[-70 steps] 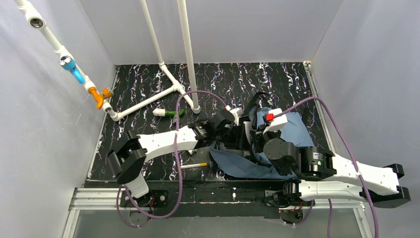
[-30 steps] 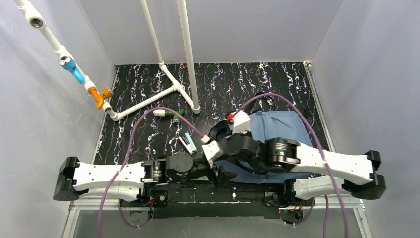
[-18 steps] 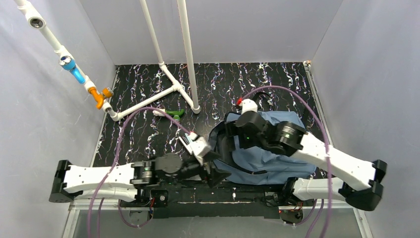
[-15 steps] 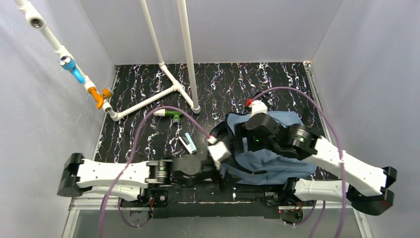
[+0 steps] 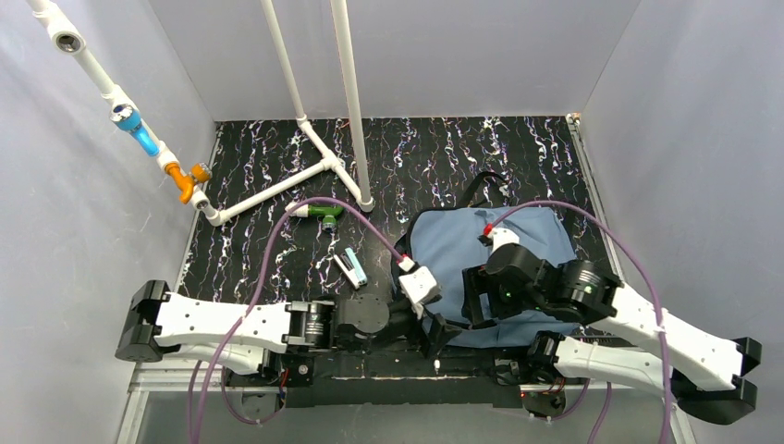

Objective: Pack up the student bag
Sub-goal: Zip the student bag at the center of the board.

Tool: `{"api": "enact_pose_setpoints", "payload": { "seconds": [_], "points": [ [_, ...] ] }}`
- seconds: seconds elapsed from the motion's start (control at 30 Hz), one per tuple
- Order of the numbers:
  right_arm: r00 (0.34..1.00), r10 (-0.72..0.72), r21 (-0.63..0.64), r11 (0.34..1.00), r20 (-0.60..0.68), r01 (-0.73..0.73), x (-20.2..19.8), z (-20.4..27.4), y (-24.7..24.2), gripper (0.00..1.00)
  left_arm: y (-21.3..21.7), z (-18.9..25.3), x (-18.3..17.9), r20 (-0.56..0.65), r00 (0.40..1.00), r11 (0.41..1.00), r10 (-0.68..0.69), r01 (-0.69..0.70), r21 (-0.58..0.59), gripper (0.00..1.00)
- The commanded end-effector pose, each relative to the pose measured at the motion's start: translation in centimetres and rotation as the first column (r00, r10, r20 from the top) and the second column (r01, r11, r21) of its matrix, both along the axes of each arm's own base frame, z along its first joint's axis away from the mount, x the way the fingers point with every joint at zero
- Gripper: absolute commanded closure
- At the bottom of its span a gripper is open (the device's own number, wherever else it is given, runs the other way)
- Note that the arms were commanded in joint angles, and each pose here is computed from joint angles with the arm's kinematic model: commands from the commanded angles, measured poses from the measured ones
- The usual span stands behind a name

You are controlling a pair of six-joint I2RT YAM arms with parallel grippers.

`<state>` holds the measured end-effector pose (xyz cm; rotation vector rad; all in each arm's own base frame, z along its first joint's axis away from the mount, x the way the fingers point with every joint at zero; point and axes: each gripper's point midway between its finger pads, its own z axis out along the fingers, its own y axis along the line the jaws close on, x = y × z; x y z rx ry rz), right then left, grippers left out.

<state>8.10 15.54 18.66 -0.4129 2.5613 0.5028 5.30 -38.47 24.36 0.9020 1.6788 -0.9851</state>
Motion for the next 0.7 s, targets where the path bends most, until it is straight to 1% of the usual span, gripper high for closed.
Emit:
{"api": "enact_pose_setpoints", "payload": {
  "seconds": [0.0,0.1,0.17,0.23,0.3,0.33,0.4,0.5,0.57,0.67],
  "points": [
    [0.999,0.034,-0.043,0.998,-0.037,-0.036,-0.3,-2.2,0.5,0.14,2.3,2.2,1.7,-0.016,0.993,0.989,0.113,-0.114,-0.098,0.27],
    [0.996,0.057,-0.055,0.997,-0.061,-0.061,-0.8,-3.1,0.4,0.18,3.3,2.5,1.8,-0.036,0.992,0.984,0.122,-0.126,-0.127,0.27],
    [0.994,0.074,-0.068,0.995,-0.076,-0.079,-1.2,-3.4,0.0,0.25,3.8,2.5,1.8,-0.040,0.991,0.982,0.126,-0.130,-0.136,0.26],
    [0.987,0.109,-0.064,0.991,-0.114,-0.117,-2.2,-3.5,-0.1,0.34,4.2,2.6,1.9,-0.034,0.991,0.982,0.128,-0.132,-0.138,0.26],
    [0.979,0.145,-0.043,0.987,-0.142,-0.152,-3.0,-3.1,0.0,0.38,4.4,2.5,2.0,-0.031,0.990,0.980,0.136,-0.138,-0.140,0.26],
    [0.977,0.154,-0.031,0.987,-0.148,-0.160,-3.3,-2.8,0.0,0.38,4.5,2.5,2.1,-0.029,0.990,0.980,0.139,-0.142,-0.140,0.26],
    [0.974,0.158,-0.035,0.986,-0.161,-0.165,-3.8,-2.7,-0.7,0.33,4.7,2.4,2.2,-0.021,0.989,0.980,0.143,-0.145,-0.136,0.26],
    [0.975,0.136,-0.082,0.985,-0.176,-0.152,-4.0,-3.7,-1.9,0.32,4.9,2.6,2.3,-0.020,0.989,0.978,0.150,-0.151,-0.142,0.25],
    [0.983,0.108,-0.105,0.987,-0.148,-0.125,-3.2,-4.2,-2.0,0.29,5.0,2.9,2.3,-0.020,0.988,0.977,0.150,-0.151,-0.149,0.23],
    [0.991,0.094,-0.084,0.991,-0.095,-0.102,-1.8,-4.1,-0.6,0.27,4.8,3.3,2.3,-0.008,0.990,0.978,0.144,-0.143,-0.150,0.19]
  ]
}}
